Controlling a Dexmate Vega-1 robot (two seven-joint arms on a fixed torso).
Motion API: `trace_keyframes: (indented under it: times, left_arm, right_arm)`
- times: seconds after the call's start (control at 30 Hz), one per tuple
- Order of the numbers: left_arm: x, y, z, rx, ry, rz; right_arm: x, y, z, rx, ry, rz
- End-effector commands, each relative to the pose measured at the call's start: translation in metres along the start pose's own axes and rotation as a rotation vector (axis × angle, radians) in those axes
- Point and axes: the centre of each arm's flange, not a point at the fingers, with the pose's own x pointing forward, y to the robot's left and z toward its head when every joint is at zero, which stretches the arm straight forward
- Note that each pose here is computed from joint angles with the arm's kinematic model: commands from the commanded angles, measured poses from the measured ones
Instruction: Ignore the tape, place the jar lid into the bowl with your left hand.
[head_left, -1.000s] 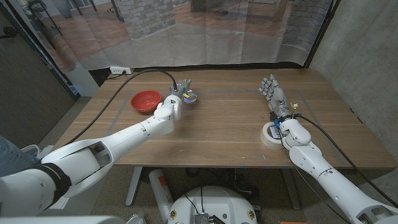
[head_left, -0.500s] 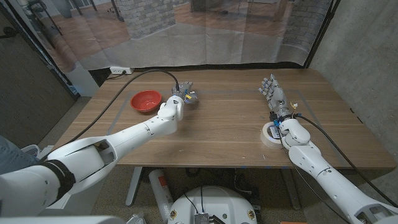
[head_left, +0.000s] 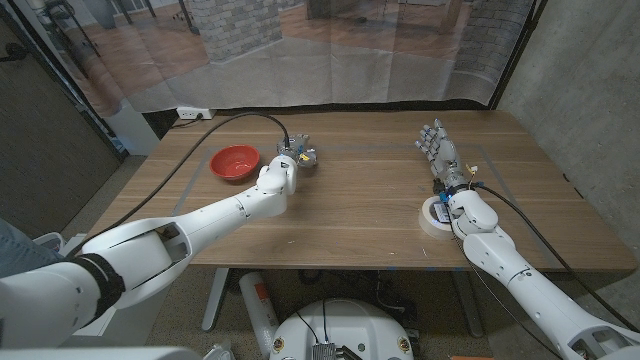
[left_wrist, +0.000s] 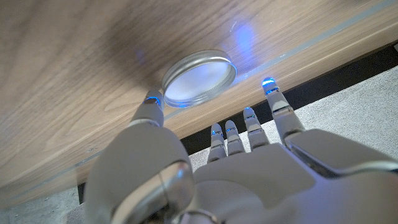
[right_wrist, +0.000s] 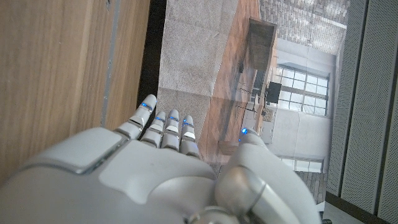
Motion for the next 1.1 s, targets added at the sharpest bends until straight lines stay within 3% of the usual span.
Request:
trace_keyframes:
  times: [0.03, 0.63, 1.1]
  left_arm:
    - [0.0026, -0.0059, 0.0035, -0.03, -0.018, -0.015]
    - [0.0055, -0.0101, 0.0123, -0.09, -0.065, -0.033]
    - [0.005, -0.01, 0.0107, -0.07, -0.035, -0.036]
  right_arm:
    - [0.0001, 0.0019, 0.0003, -0.003, 0.002, 0.006]
    - [-0.003, 0.0011, 0.0009, -0.005, 0.001, 0.001]
    - [-0.0012, -0.0009, -0.0024, 0.005, 0.01, -0.007]
